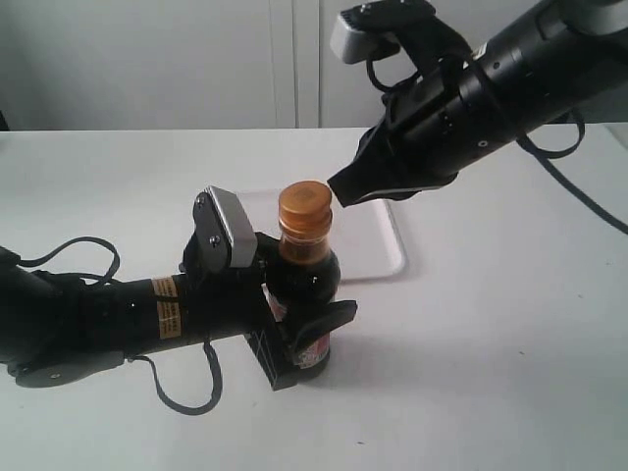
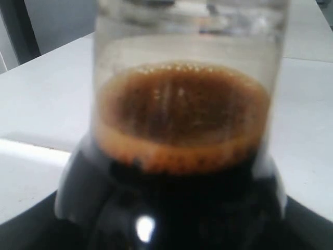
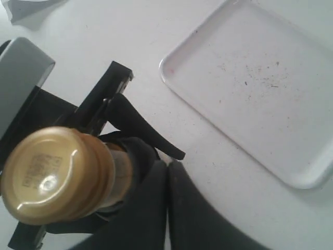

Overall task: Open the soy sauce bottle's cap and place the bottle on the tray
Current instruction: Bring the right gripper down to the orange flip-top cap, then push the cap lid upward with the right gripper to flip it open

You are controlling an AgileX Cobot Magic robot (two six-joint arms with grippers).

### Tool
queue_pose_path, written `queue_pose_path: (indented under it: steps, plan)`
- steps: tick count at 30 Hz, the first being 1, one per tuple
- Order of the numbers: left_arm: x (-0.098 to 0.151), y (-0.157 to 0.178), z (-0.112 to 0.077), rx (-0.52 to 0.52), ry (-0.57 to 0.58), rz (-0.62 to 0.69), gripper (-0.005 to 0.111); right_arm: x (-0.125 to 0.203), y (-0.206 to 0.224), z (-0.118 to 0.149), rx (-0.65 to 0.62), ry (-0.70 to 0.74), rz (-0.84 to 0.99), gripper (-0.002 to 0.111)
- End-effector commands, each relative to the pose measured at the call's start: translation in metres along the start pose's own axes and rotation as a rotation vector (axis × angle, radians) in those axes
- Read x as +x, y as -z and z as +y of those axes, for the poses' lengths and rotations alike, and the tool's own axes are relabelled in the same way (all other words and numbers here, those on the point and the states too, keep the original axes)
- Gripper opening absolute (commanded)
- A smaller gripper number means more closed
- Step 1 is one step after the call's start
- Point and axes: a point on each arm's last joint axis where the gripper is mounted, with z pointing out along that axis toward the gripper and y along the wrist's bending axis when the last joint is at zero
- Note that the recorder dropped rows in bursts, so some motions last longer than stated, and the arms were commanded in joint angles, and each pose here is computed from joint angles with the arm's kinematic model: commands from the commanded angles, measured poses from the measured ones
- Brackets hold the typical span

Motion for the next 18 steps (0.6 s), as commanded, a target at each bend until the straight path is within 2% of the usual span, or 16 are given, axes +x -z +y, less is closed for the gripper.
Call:
queue_pose_path:
  steps: [1, 18]
  plan:
    - [0.0004, -0.0006, -0.0036, 0.022, -0.024, 0.009, 0.0, -0.0006, -0.0008, 0.0017, -0.021, 0.001, 0.005, 0.0]
    - [0.0003, -0.0006, -0.0032, 0.017, -0.024, 0.008, 0.0, 0.0016, 0.002, 0.0073, -0.08, -0.001, 0.063, 0.0]
